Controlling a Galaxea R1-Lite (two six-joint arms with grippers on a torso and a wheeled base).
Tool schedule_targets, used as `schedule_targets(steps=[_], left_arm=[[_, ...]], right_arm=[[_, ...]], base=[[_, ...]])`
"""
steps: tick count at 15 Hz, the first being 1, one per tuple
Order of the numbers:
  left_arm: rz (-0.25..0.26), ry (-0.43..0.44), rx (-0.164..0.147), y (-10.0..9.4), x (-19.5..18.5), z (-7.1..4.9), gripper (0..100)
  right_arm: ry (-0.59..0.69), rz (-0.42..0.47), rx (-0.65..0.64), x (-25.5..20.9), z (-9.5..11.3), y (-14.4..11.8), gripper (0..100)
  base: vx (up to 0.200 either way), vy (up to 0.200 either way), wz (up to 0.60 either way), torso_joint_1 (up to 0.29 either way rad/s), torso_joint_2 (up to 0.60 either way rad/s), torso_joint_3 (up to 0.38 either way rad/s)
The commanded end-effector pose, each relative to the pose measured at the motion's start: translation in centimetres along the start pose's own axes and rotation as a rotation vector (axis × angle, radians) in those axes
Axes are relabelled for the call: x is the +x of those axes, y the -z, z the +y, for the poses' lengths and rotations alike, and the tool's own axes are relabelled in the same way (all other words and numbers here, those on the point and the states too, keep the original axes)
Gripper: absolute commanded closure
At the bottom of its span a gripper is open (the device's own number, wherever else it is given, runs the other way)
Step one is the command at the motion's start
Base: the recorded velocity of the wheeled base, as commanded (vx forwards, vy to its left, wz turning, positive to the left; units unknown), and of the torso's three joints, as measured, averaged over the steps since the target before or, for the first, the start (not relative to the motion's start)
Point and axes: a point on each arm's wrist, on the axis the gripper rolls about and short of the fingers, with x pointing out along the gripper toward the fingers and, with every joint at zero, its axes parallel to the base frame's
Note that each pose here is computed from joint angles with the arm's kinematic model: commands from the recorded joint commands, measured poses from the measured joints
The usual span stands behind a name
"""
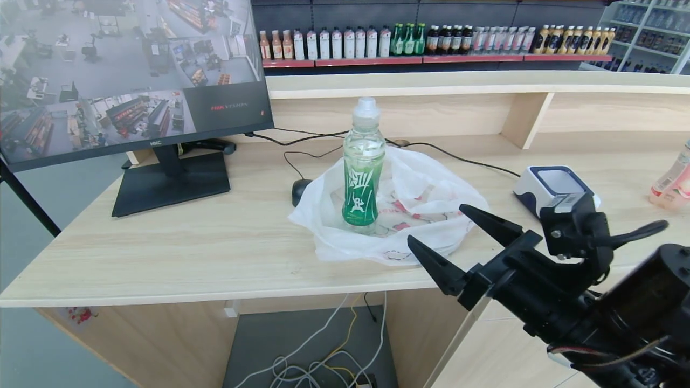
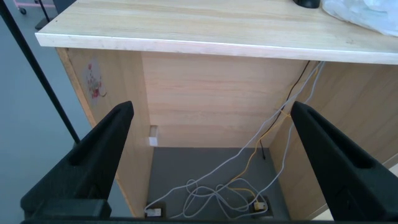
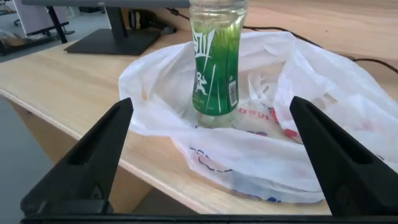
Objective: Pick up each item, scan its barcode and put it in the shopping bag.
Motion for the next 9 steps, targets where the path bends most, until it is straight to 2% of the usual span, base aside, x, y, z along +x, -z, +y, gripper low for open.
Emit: schedule_targets(steps=[1,9], left_arm=[[0.0,0.002,0.0,0.0,0.0,0.0,0],[0.0,0.002,0.002,0.0,0.0,0.0,0]], right_arm=[[0.009,-0.039,0.006,-1.4,-0.3,-1.3,0],[0.057,-0.054,-0.001,-1.3,-1.4,-1.6,0]], base=[[0.0,0.0,0.0,0.0,0.0,0.0],[0.0,0.0,0.0,0.0,0.0,0.0]])
